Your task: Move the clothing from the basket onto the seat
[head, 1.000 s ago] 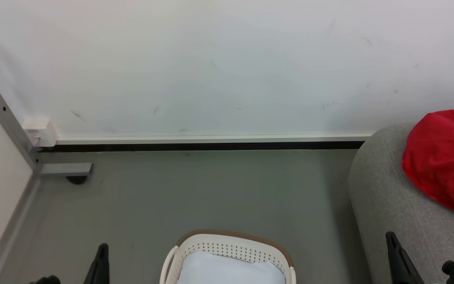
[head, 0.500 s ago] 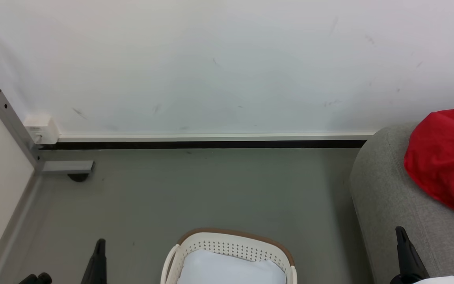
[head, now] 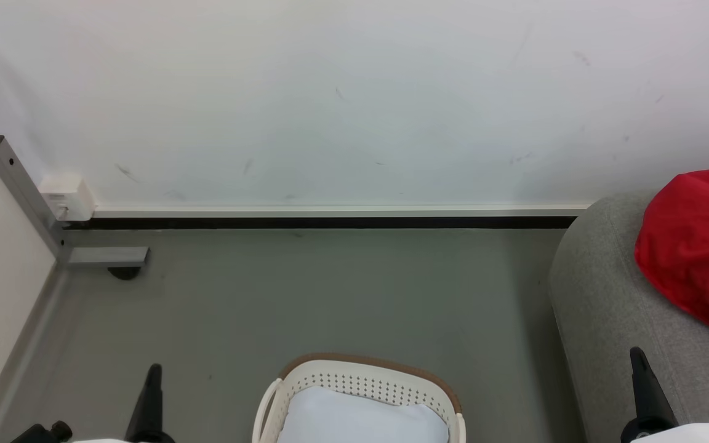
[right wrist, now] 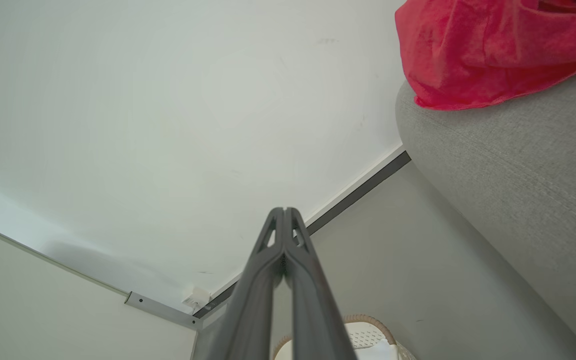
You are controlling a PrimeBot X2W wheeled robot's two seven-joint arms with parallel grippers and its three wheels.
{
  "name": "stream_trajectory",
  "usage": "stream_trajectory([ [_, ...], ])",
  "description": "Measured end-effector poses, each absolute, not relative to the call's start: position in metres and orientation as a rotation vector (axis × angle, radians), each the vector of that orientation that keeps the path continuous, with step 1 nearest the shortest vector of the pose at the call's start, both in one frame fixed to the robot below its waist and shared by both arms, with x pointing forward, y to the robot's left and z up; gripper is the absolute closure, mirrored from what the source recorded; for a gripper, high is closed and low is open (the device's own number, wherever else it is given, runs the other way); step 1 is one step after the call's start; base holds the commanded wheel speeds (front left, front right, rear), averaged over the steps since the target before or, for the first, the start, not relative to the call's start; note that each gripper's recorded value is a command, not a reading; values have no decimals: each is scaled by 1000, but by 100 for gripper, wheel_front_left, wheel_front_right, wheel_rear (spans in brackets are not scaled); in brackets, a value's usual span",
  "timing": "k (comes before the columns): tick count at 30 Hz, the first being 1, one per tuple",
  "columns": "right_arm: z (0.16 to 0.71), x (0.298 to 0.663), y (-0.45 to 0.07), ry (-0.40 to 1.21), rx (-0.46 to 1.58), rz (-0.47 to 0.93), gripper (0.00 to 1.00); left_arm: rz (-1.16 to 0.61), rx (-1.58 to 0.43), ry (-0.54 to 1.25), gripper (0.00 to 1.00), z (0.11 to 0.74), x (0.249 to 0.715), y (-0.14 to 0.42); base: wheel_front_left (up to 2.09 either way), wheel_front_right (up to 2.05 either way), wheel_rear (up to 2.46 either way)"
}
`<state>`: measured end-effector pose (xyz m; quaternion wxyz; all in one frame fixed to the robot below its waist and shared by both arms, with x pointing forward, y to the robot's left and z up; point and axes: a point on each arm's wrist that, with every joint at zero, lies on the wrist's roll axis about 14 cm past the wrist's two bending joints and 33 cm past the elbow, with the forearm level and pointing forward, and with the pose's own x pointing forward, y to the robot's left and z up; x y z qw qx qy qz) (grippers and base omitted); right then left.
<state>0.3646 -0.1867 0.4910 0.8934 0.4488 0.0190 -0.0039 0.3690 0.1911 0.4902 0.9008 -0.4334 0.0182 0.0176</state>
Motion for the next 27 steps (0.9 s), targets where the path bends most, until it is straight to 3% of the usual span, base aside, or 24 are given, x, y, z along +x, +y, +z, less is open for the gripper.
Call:
stream_trajectory([
  [27, 496, 375, -193, 32, 1199, -25, 100, 38, -1173, 40, 100, 494, 377, 194, 0, 0, 0],
])
